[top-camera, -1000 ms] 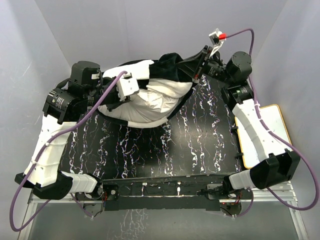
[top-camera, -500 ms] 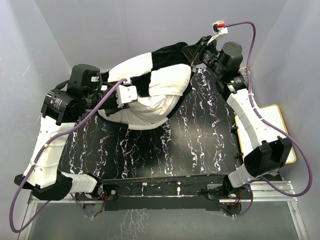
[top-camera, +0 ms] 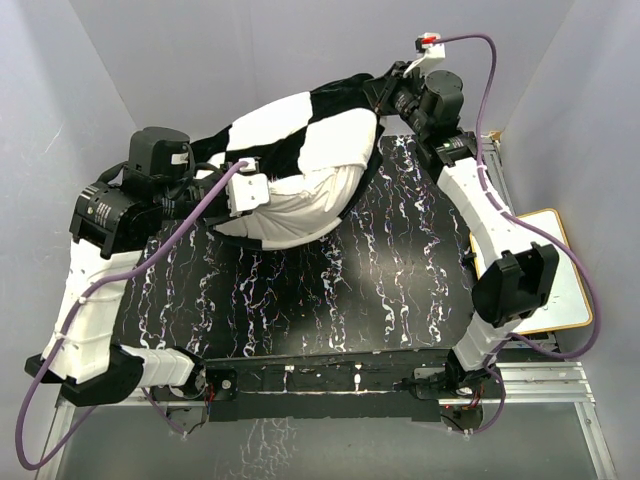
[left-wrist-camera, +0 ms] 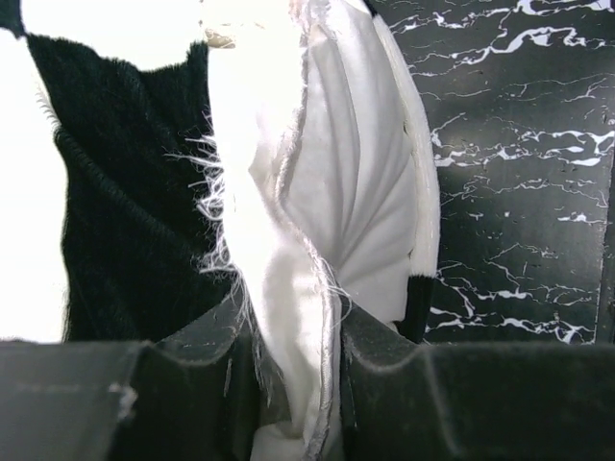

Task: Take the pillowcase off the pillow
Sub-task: Remove the pillow from the pillowcase.

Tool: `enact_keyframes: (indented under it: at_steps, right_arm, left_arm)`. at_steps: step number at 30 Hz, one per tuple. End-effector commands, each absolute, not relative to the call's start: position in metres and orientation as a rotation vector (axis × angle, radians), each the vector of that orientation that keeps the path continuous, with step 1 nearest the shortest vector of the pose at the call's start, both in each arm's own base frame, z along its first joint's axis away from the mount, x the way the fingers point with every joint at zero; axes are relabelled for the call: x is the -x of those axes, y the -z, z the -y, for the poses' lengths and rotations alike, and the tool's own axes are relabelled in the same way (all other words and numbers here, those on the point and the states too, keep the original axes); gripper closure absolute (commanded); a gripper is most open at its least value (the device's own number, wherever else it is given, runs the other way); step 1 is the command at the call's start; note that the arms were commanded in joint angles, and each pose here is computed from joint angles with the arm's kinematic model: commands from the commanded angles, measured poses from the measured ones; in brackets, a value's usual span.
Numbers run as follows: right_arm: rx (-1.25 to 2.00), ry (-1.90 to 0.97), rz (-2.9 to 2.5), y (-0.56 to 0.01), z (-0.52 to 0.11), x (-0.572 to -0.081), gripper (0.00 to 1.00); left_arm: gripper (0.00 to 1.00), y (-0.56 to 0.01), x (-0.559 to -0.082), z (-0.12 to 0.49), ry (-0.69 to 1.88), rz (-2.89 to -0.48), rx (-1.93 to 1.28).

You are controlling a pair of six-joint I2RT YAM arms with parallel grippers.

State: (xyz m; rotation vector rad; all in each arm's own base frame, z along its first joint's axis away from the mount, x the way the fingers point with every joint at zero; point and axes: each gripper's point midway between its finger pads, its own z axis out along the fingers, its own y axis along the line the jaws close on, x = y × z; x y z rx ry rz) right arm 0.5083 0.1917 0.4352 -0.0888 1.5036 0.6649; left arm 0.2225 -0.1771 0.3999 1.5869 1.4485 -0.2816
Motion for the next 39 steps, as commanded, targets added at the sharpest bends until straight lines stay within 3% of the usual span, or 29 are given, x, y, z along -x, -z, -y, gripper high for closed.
enact_keyframes:
  at_steps: [1,5,7,9,11,15,19,25,29,39]
  right_arm:
    - [-0.263,-0.179,-1.555,-0.378,-0.066,-0.578,0.92]
    - [-0.329,-0.125,-1.661,-0.329,-0.048,-0.591,0.92]
    - [-0.216,-0.237,-1.698,-0.33,-0.076,-0.584,0.9]
    - [-0.122,-0.33,-1.636,-0.356,-0.101,-0.564,0.7]
    - [-0.074,-0.419,-1.513,-0.399,-0.112,-0.532,0.59]
    - [0.028,-0.48,-1.438,-0.445,-0.123,-0.489,0.51]
    - [0.144,-0.501,-1.42,-0.45,-0.14,-0.455,0.47]
    - [0.642,-0.773,-1.131,-0.475,-0.22,-0.338,0.23]
    - [0.825,-0.766,-1.111,-0.47,-0.27,-0.309,0.21]
    - [0.804,-0.575,-1.25,-0.449,-0.276,-0.349,0.25]
  left_arm:
    - [1.0,-0.396,-0.152,0.138,0.31,-1.532,-1.599]
    - [1.0,-0.397,-0.151,0.137,0.303,-1.531,-1.596]
    - [1.0,-0.397,-0.157,0.136,0.283,-1.534,-1.6]
    - [1.0,-0.394,-0.171,0.137,0.243,-1.545,-1.584]
    - [1.0,-0.396,-0.189,0.139,0.183,-1.524,-1.544]
    - [1.0,-0.411,-0.216,0.149,0.126,-1.45,-1.487]
    - [1.0,-0.448,-0.245,0.158,0.054,-1.349,-1.359]
    - [1.0,-0.459,-0.259,0.16,-0.001,-1.317,-1.355]
    - [1.0,-0.457,-0.256,0.164,0.03,-1.307,-1.377]
    - [1.0,-0.457,-0.247,0.162,0.041,-1.31,-1.399]
